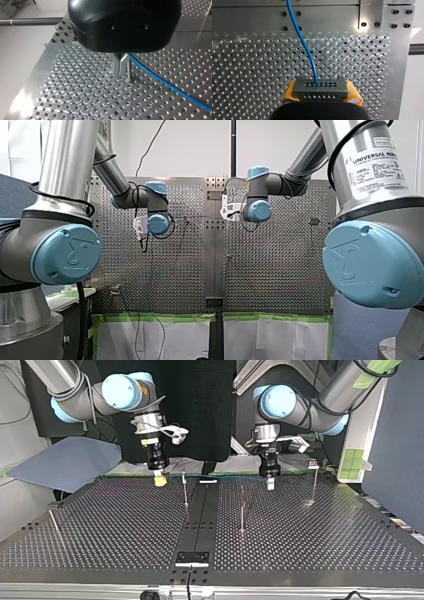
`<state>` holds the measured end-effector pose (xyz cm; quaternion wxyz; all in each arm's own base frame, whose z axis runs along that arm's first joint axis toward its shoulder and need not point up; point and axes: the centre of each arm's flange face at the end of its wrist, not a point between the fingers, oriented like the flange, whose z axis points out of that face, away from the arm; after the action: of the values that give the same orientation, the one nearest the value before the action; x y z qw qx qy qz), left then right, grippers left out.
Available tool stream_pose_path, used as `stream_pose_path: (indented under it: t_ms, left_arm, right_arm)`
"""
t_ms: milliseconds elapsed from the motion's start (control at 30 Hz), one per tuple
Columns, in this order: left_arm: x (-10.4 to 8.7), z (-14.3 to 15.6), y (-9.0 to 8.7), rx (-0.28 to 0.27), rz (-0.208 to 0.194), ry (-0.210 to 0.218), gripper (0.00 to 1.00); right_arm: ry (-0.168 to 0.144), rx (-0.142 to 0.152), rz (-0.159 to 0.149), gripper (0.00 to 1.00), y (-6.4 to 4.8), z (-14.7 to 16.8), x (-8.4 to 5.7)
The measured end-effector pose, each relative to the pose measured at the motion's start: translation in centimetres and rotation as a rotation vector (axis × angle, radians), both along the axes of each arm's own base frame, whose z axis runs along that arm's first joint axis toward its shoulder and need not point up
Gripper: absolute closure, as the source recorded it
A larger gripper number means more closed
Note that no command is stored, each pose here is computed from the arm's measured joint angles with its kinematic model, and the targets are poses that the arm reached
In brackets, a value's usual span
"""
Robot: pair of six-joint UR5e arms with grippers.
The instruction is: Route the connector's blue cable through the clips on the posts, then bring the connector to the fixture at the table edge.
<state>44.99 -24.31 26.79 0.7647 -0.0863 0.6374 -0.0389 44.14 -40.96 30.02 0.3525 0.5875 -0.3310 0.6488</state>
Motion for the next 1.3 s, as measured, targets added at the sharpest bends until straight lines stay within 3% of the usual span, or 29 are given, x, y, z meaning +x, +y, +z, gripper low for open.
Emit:
stream_pose_path:
  t_ms: [200,400,567,933,1300]
  left_arm:
    - [1.5,0.9,-0.1,-0.001,-0.009,-0.013,0.99]
    - [2.7,-0.1,-0.1,0.006,-0.014,0.003,0.99]
    - [3.1,-0.5,0.1,0.006,-0.011,0.012,0.99]
    - [4.6,0.6,0.5,0.003,-0.017,-0.011,0.99]
    - [5.9,-1.9,0.5,0.016,-0.017,0.035,0.99]
  right_arm:
    - [-0.007,-0.001,0.008,0.98,-0.7,0.1,0.4]
    - [-0.010,0.003,0.013,0.98,-1.3,-0.1,0.8]
    - [-0.008,0.006,0.019,0.98,-1.4,-0.3,1.0]
    - [-0.015,0.004,0.021,0.98,-1.5,-0.4,1.1]
    - [-0.021,0.006,0.030,0.98,-1.6,-0.4,1.2]
